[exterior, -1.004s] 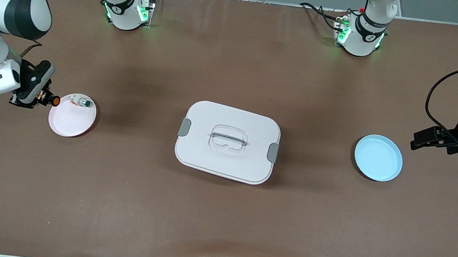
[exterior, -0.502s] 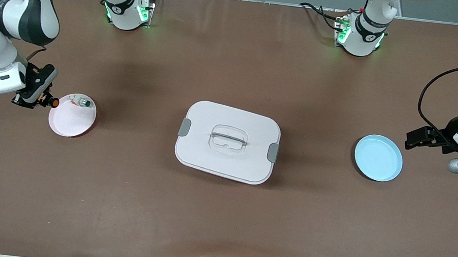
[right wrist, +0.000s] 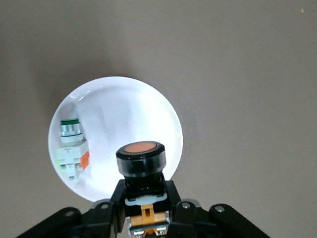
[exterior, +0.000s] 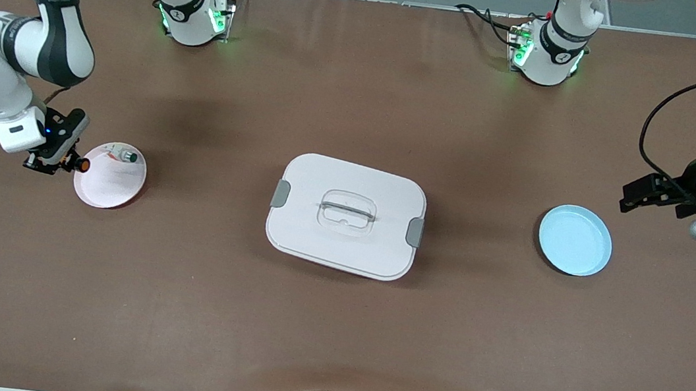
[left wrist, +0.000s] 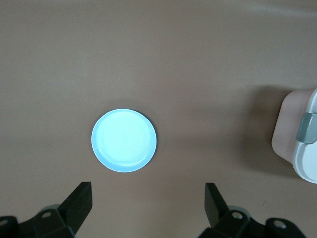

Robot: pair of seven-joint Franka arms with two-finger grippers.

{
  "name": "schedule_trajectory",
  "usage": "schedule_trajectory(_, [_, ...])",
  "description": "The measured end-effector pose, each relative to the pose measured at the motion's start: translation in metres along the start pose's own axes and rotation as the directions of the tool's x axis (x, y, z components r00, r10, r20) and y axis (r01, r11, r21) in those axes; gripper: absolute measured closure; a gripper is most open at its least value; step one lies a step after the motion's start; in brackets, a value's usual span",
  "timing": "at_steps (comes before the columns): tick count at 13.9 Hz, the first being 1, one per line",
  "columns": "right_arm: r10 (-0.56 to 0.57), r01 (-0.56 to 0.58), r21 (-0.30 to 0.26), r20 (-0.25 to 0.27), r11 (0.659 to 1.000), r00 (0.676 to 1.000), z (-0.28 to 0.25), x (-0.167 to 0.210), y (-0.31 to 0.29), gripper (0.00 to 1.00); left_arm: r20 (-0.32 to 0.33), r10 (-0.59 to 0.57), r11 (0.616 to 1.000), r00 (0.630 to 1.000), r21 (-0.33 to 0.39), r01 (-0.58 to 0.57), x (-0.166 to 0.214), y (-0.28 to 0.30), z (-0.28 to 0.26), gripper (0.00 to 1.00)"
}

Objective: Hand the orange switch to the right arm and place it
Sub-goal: 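Lower the switch onto the pink plate and open the right gripper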

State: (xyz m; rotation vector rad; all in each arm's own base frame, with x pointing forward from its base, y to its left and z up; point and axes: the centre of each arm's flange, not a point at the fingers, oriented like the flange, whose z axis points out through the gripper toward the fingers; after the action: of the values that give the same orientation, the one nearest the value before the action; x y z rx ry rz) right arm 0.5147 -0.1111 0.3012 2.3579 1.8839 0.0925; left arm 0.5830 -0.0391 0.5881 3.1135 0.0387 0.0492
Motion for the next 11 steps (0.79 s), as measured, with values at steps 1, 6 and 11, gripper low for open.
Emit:
schedule_trajectory(1, [-0.006,0.006,-0.001,0.0,1.0,1.0,0.01,0.001,-0.001,0.65,-0.011,-0.008,1.0,1.0,-0.001,0.008,-0.005,0.0,-0.007,0.0])
schedule_trajectory(6, [-0.03,0.03,0.021,0.0,0.999,1.0,0.047,0.003,-0.007,0.65,-0.011,-0.012,1.0,1.0,-0.001,0.012,-0.02,0.002,-0.023,0.0])
schedule_trajectory(11, [-0.042,0.042,0.016,-0.001,0.999,0.999,0.07,0.004,-0.009,0.65,0.012,-0.002,1.0,1.0,0.0,0.002,-0.016,0.009,-0.023,0.0])
